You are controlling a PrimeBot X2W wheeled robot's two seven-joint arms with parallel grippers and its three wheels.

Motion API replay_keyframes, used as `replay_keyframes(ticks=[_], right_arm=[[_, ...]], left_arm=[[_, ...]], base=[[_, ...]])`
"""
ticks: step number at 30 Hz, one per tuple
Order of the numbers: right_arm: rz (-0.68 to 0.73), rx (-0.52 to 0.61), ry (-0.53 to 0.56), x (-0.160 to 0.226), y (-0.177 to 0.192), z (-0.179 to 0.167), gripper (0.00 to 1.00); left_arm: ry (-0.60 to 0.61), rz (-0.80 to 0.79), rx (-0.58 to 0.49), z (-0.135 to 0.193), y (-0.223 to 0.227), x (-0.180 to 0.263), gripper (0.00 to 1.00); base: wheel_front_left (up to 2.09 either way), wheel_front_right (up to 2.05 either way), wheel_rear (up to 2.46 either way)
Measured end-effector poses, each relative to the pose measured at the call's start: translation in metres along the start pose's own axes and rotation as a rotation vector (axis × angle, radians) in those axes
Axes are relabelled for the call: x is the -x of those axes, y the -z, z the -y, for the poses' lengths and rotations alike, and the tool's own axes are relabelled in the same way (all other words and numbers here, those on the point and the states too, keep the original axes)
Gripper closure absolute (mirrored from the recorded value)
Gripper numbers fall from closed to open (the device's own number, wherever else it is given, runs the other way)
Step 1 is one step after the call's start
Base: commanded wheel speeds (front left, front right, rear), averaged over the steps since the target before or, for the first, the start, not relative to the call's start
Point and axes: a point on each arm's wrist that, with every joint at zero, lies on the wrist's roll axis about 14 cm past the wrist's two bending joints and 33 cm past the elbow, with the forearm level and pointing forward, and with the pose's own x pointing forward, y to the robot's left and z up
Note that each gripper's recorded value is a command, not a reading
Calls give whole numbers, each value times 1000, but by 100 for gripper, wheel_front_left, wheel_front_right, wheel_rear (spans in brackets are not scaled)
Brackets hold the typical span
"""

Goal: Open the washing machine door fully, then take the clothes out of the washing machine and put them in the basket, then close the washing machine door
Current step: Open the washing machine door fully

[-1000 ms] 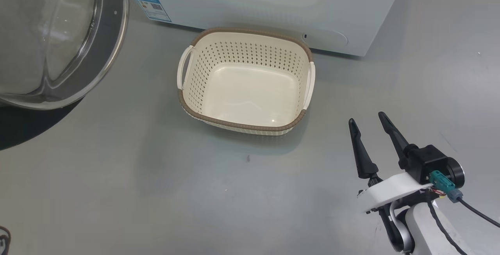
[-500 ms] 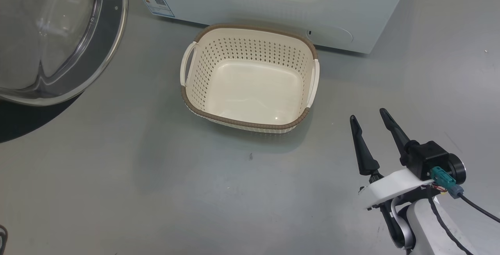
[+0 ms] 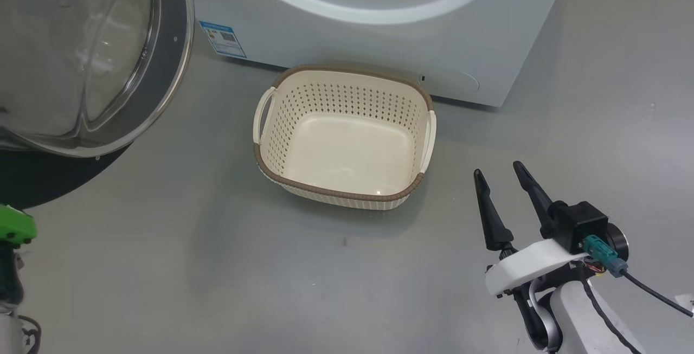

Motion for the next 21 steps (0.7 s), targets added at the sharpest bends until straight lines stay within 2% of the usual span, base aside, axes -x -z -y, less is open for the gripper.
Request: replay_keyframes(ticks=[8, 21], right_arm=[[52, -5, 1, 9, -21, -9, 0], [148, 19, 70, 40, -57, -4, 0]], left_arm=[[121, 17, -53, 30, -4, 16, 100], [302, 25, -46, 76, 6, 55, 100]], base=[[0, 0, 0], [0, 0, 0]])
